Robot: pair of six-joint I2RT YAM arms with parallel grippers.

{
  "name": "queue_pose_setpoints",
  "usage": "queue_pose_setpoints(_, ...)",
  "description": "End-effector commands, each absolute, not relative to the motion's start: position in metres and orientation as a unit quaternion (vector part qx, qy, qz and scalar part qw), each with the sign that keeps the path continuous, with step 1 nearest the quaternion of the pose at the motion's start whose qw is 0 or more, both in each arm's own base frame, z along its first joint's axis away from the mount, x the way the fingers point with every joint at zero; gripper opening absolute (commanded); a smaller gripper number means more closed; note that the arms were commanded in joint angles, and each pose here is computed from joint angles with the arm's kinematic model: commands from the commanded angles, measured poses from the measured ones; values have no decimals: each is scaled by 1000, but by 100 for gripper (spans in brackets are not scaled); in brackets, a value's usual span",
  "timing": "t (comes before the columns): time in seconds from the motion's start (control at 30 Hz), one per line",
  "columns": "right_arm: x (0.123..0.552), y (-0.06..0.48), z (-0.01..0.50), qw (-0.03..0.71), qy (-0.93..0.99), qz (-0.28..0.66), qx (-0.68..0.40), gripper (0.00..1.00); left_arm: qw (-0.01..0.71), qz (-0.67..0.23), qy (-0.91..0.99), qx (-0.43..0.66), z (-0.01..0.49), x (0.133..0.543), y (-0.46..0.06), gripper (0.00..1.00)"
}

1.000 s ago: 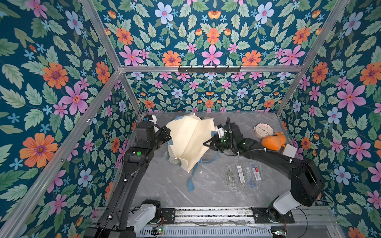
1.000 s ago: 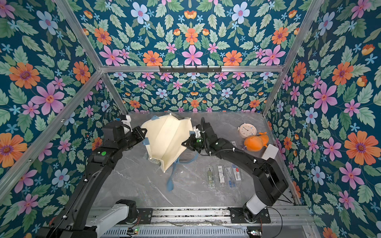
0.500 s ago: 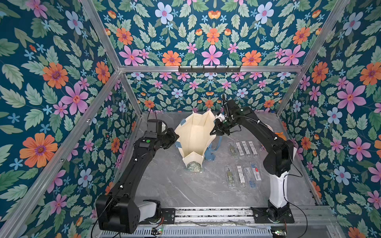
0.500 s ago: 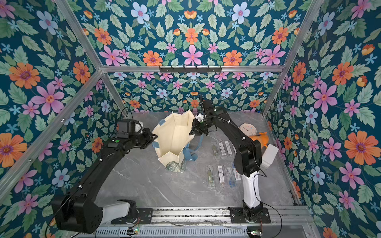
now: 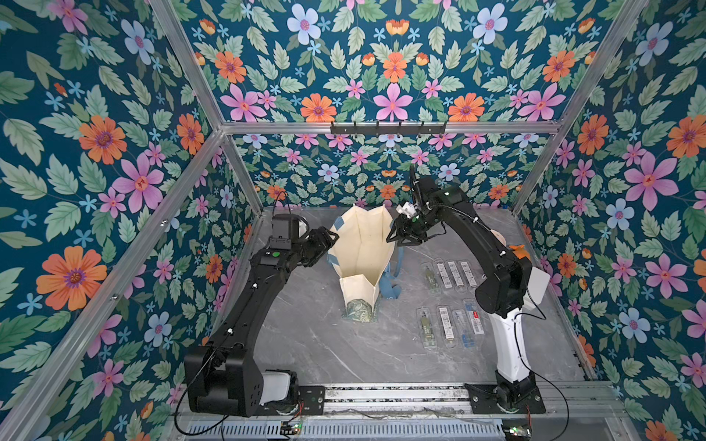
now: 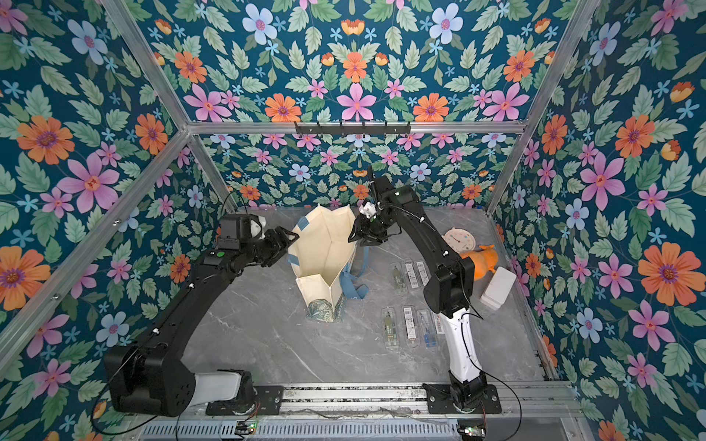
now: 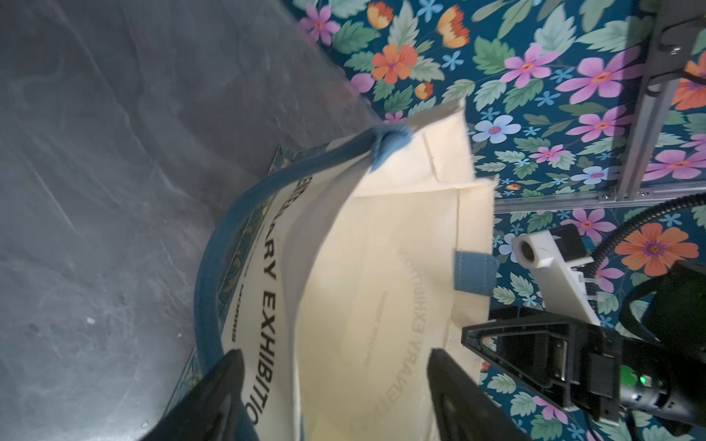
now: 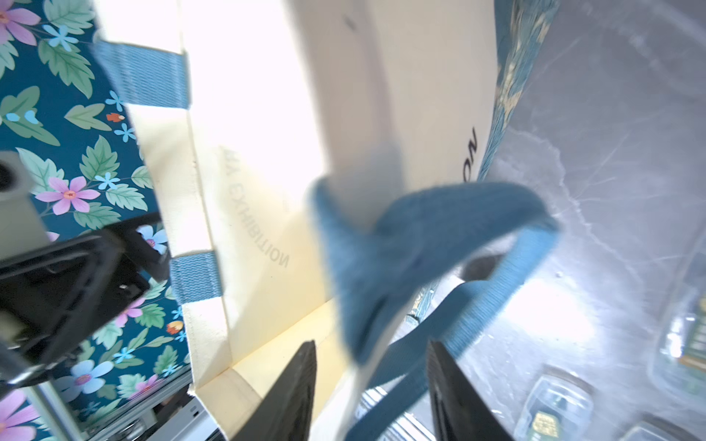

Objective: Take out the compass set from the canvas bag
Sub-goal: Place the canvas bag at the center of the board, then reset both arms

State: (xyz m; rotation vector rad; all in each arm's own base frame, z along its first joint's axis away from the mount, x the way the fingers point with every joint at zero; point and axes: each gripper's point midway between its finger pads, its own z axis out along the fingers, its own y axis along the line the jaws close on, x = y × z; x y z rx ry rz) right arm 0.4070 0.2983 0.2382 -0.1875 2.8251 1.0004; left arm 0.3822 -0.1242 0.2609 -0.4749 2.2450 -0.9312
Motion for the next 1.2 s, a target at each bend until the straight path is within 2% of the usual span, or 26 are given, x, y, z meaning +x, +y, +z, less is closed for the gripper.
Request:
queue_pose_setpoints(0.0,406,277,250,96,951,282,-86,51,414,-298,850,-133,293,396,-106,99)
queue_pose_setpoints(0.17,405,245,296,189,951,217,-112,56,488,-232,838,-71,317,392,-90,99)
queue_pose_setpoints(0.27,393,222,288,220,953,176,-114,57,521,-127,842,-53,293,378,-59,99)
queue_pose_setpoints(0.37,387,207,267,294,933,163,-125,60,555,-24,828,-76,272,366,-21,99)
queue_pose_setpoints(0.47,369,191,268,358,910,155,-141,62,563,41,819,-105,265,363,4,99)
queue_pose_setpoints(0.57,356,167,240,392,902,113,-139,62,561,55,814,-140,247,364,16,99)
queue_pose_setpoints(0.67,348,125,198,442,888,18,-120,70,543,88,819,-161,217,361,29,99)
queue_pose_setpoints(0.73,339,112,180,485,864,-8,-139,74,531,124,820,-171,195,361,42,98)
queue_pose_setpoints(0.83,329,94,166,563,816,-35,-128,91,516,126,834,-151,166,366,45,98)
queue_pose_setpoints(0.9,329,81,168,587,802,-48,-95,99,519,103,836,-143,152,371,42,97)
queue_pose_setpoints(1.07,332,71,153,598,796,-44,-82,99,572,66,811,-106,145,384,28,95)
queue_pose_setpoints(1.17,337,61,143,600,796,-38,-71,99,564,73,817,-98,133,393,29,94)
